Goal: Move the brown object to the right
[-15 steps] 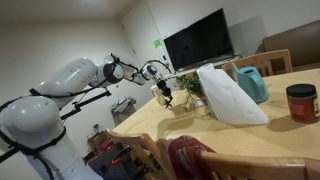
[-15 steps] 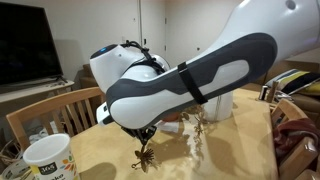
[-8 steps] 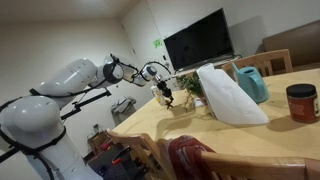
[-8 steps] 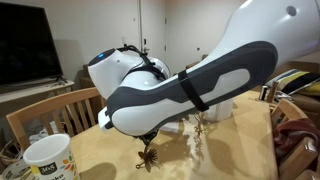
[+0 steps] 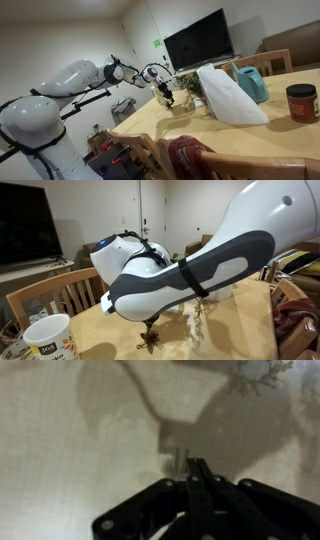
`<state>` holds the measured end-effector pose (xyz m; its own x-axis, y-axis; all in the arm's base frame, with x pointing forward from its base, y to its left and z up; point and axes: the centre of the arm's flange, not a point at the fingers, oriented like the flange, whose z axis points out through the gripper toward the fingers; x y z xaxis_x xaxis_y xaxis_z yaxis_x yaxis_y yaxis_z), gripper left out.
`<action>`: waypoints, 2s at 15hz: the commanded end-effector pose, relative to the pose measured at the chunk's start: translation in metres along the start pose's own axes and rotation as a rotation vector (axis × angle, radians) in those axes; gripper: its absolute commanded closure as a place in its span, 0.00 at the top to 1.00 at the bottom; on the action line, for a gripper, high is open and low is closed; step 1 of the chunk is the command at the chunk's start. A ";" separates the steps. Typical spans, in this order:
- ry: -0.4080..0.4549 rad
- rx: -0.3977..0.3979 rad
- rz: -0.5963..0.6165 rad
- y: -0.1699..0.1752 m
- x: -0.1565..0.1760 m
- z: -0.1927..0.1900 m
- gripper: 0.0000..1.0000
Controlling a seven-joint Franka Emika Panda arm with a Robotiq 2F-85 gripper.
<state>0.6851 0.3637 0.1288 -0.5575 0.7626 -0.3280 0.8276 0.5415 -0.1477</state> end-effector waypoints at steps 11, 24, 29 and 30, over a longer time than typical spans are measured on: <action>-0.156 -0.044 -0.029 0.001 -0.003 -0.061 0.01; -0.015 -0.183 0.063 -0.012 -0.040 -0.031 0.01; -0.014 -0.183 0.112 -0.019 -0.055 -0.017 0.01; -0.023 -0.173 0.124 -0.020 -0.057 -0.014 0.01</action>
<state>0.7197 0.3313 0.1530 -0.4867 0.7997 -0.3516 0.8449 0.5331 0.0432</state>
